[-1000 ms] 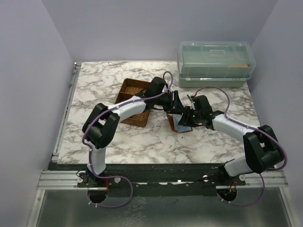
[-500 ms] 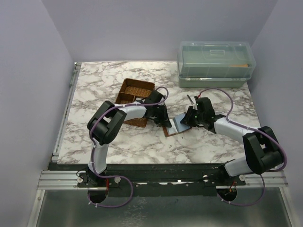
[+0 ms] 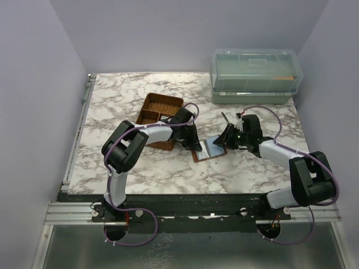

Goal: Put the credit cards into the card holder
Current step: Open the card holder at the center of the board, then pick up the credit card from the storage box, then insert the credit card into the card holder.

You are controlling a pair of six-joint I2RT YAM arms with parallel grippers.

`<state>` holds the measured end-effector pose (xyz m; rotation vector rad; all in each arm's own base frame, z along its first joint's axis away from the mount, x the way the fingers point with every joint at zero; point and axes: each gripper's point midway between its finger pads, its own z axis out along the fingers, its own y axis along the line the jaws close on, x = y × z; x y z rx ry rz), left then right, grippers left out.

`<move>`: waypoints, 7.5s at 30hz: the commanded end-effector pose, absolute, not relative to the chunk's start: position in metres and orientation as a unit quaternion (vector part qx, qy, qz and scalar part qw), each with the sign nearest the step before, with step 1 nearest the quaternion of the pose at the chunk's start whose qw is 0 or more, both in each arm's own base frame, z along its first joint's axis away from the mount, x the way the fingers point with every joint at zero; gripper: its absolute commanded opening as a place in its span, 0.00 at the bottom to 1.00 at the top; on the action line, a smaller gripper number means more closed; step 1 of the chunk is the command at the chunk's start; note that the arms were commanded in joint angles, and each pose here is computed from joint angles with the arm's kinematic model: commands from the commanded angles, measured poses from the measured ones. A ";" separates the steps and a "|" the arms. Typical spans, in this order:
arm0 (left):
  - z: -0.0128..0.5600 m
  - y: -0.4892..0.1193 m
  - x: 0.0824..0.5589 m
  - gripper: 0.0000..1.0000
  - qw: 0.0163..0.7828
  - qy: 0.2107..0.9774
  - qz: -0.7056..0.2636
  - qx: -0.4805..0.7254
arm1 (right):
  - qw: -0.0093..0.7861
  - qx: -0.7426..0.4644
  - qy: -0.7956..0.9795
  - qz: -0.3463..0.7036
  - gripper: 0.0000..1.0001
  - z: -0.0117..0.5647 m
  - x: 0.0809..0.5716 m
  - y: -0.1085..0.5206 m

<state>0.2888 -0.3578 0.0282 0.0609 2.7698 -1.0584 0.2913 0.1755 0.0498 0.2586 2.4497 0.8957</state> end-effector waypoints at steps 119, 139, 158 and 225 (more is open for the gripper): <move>0.078 -0.201 0.417 0.31 0.285 0.795 -0.155 -0.513 | 0.323 0.029 0.893 0.310 0.56 0.067 0.270 0.142; 0.110 -0.203 0.421 0.12 0.307 0.792 -0.178 -0.497 | 0.322 0.027 0.893 0.311 0.56 0.067 0.270 0.142; 0.134 -0.207 0.419 0.08 0.284 0.793 -0.222 -0.492 | 0.324 0.028 0.893 0.311 0.56 0.067 0.270 0.141; 0.227 -0.306 0.342 0.00 0.242 0.847 -0.471 0.035 | 0.303 0.001 0.887 0.347 0.56 0.077 0.282 0.169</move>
